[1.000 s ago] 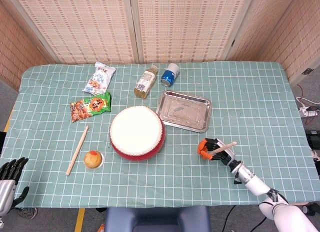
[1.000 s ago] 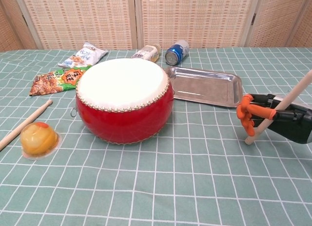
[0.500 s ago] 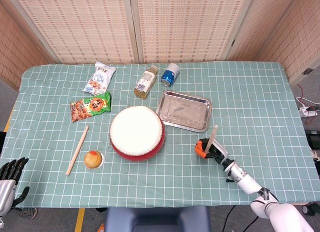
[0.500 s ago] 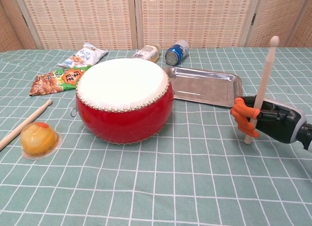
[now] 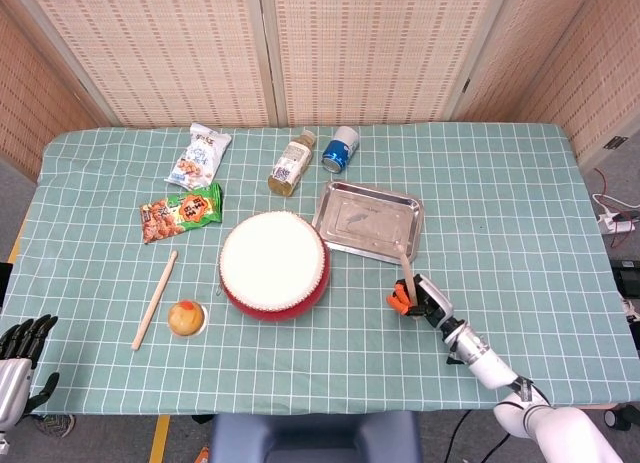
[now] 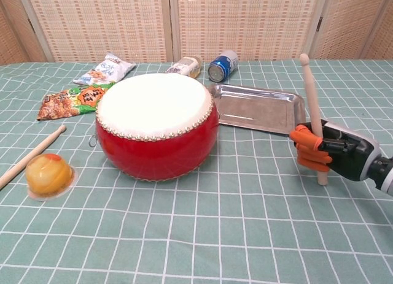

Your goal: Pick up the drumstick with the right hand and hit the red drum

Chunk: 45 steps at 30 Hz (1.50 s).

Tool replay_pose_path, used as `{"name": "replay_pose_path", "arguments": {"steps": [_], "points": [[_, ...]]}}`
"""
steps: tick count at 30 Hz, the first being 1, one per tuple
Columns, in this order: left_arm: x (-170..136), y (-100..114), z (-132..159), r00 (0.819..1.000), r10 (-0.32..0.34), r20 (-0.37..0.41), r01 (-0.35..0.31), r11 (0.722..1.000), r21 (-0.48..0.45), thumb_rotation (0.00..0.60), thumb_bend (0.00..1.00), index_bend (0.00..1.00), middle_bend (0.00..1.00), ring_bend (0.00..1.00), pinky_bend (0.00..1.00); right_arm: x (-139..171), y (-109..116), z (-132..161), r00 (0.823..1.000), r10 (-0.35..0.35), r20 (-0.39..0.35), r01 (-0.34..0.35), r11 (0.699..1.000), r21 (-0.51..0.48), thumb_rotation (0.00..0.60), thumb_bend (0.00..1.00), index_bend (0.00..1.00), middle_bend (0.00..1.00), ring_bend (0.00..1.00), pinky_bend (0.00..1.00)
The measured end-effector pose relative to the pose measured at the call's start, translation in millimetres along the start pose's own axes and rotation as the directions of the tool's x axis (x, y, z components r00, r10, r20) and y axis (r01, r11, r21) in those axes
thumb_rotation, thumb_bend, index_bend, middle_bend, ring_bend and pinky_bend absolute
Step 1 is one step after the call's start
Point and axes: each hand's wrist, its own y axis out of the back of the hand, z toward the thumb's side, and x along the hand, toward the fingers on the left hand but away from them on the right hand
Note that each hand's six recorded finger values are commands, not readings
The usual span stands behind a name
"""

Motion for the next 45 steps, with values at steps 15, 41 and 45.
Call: {"name": "replay_pose_path", "arguments": {"steps": [15,41,45], "points": [[0.2,-1.3,-0.9,1.000,-0.002,-0.003,0.002,1.000,0.009,0.600,0.33,0.03,0.05,0.00,0.00,0.4,0.9,8.3,0.998,-0.041,-0.053,0.040,0.999,-0.024,0.552,0.62,1.00,1.00,1.00,1.00],[2.7,2.3,0.4,1.000,0.015,0.012,-0.015,1.000,0.003,0.600,0.33,0.03,0.05,0.00,0.00,-24.5,-8.6,89.4,0.998,-0.004,-0.058,0.037,0.816,0.577,0.600,0.71,1.00,1.00,1.00,1.00],[3.3,4.5,2.7,0.999,0.023,0.024,-0.023,1.000,0.001,0.600,0.33,0.04,0.05,0.00,0.00,-37.7,-11.5,112.6,0.999,-0.026,-0.046,0.052,0.641,0.766,0.600,0.71,1.00,1.00,1.00,1.00]]}}
